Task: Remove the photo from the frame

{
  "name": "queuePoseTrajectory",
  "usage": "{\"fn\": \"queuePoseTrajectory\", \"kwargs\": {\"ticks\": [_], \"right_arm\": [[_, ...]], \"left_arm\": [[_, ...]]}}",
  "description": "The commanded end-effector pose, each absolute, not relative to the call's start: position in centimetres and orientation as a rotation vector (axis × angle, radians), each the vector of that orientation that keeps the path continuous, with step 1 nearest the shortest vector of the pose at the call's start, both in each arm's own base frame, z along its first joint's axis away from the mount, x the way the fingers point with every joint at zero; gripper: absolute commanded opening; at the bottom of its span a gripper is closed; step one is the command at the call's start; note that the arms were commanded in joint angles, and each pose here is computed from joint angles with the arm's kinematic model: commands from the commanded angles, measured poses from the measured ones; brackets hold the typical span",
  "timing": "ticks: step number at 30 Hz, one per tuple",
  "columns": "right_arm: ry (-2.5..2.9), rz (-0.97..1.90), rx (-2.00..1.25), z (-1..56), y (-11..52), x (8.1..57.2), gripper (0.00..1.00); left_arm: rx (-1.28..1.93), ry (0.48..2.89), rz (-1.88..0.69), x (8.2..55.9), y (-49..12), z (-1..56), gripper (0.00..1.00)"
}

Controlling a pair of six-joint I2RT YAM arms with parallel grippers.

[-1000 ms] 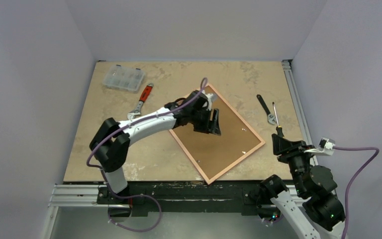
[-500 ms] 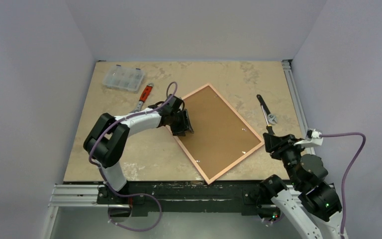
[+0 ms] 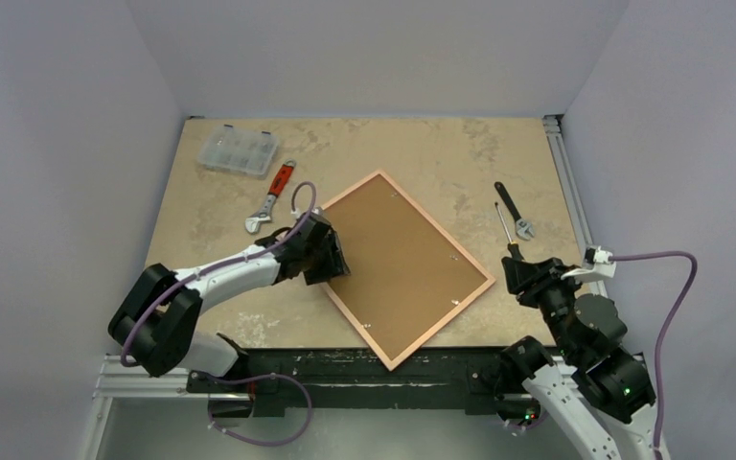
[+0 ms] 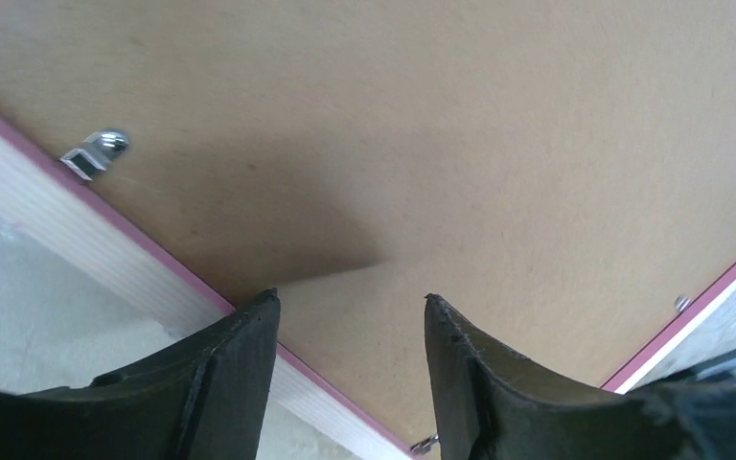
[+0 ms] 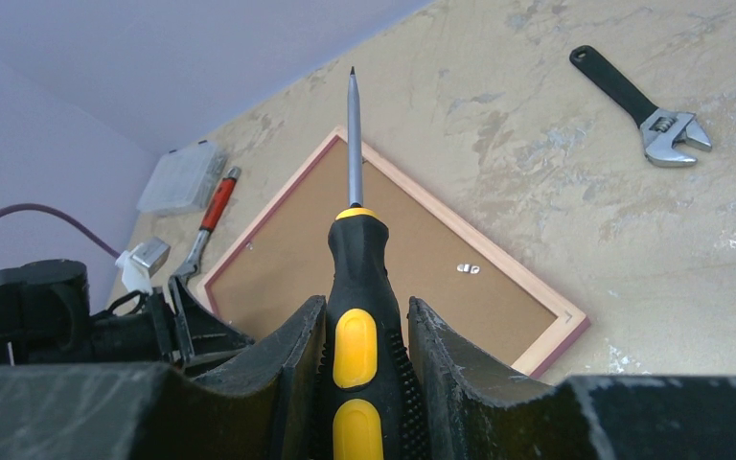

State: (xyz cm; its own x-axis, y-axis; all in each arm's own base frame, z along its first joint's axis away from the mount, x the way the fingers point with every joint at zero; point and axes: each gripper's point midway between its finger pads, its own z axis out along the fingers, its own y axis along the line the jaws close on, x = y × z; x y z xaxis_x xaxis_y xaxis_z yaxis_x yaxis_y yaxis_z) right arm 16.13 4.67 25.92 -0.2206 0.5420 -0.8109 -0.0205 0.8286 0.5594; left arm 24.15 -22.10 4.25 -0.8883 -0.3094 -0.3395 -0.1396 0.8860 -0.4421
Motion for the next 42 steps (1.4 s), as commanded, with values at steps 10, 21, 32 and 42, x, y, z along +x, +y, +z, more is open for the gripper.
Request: {"fn": "queuePoseTrajectory", "kwargs": {"ticks": [10,21,32,42], "right_arm": [[1.613,0.605,0.428,30.3,4.2,15.6,0.00],[1.433,0.558,0.558,34.1,-0.9,11.9,0.00],[1.429,0.559,0.575,33.9,-1.8,10.8,0.00],[1.448,0.570,0.578,33.2,-1.3,11.2,0.00]], "left_arm": [[0.756,2.281,-0.688,19.0,-38.2,13.1,0.52],[1.199,2.147,-0.490,11.9,-47.9,8.3,0.54],[1.135,2.142,-0.146,14.6,-47.8,5.0,0.45],[1.118,2.187,-0.175,14.6,-47.5,4.2,0.47]]}}
